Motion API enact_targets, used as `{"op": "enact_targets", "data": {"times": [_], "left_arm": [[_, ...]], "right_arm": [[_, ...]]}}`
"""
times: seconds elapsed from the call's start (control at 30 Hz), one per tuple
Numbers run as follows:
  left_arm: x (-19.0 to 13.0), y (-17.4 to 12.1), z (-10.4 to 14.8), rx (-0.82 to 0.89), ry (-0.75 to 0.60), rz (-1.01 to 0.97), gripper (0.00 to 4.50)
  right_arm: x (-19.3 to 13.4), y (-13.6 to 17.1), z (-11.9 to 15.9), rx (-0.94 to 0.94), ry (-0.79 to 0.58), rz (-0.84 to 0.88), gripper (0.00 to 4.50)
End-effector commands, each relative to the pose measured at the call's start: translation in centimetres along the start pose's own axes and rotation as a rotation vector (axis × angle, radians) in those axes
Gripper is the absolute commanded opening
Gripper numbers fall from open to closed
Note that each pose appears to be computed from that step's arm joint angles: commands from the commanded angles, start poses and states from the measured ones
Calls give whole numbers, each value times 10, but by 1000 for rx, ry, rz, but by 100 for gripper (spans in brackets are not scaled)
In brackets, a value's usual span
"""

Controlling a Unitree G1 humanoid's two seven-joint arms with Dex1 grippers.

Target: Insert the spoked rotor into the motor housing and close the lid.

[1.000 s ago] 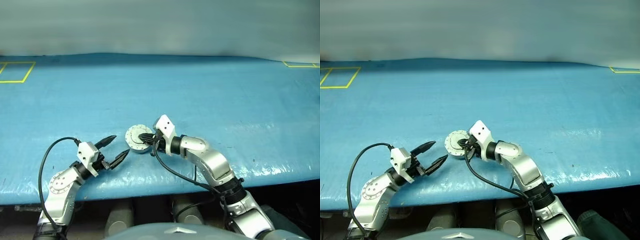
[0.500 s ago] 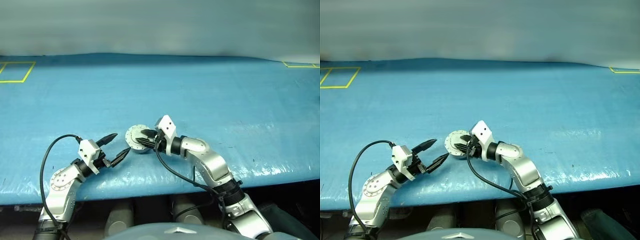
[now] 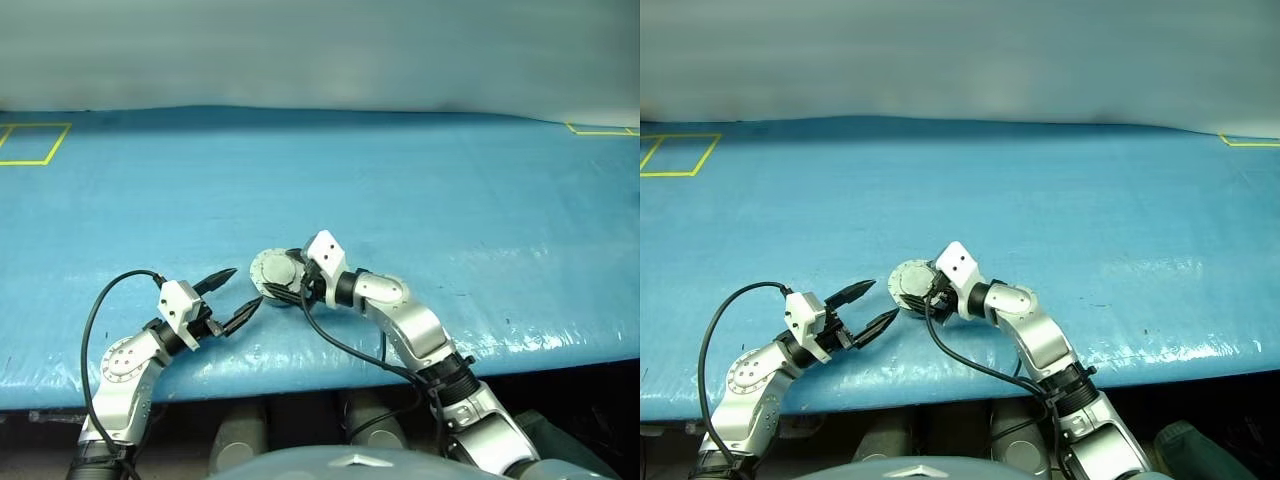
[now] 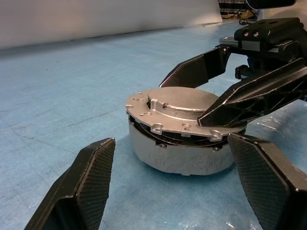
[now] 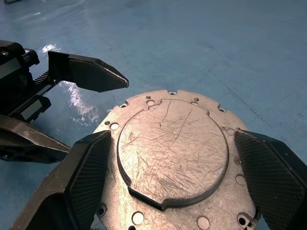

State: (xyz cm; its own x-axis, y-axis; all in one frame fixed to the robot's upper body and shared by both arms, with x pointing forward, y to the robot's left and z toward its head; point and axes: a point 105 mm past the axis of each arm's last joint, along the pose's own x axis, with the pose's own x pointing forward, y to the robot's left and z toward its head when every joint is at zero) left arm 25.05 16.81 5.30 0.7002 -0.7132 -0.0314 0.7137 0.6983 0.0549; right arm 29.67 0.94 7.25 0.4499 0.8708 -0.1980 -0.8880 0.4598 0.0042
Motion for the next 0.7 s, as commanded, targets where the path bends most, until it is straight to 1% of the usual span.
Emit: {"op": "enact_targets", "data": {"times": [0.03,0.13,0.4,0.53,0.7], "left_arm": [[0,0,10,29,-33,0,409],[-2,0,9,28,-31,4,409],[-3,0,9,15,-29,0,409],[-4,-1,8,13,-27,1,409],[-4,-2,7,6,-25,1,409]], "right_arm": [[1,0,1,-15,-12,-5,393],[-1,1,3,-31,-14,4,307],[-5,2,11,-79,-13,36,303],[-7,3,7,-124,20,51,303],[-4,2,12,-102,-3,43,303]]}}
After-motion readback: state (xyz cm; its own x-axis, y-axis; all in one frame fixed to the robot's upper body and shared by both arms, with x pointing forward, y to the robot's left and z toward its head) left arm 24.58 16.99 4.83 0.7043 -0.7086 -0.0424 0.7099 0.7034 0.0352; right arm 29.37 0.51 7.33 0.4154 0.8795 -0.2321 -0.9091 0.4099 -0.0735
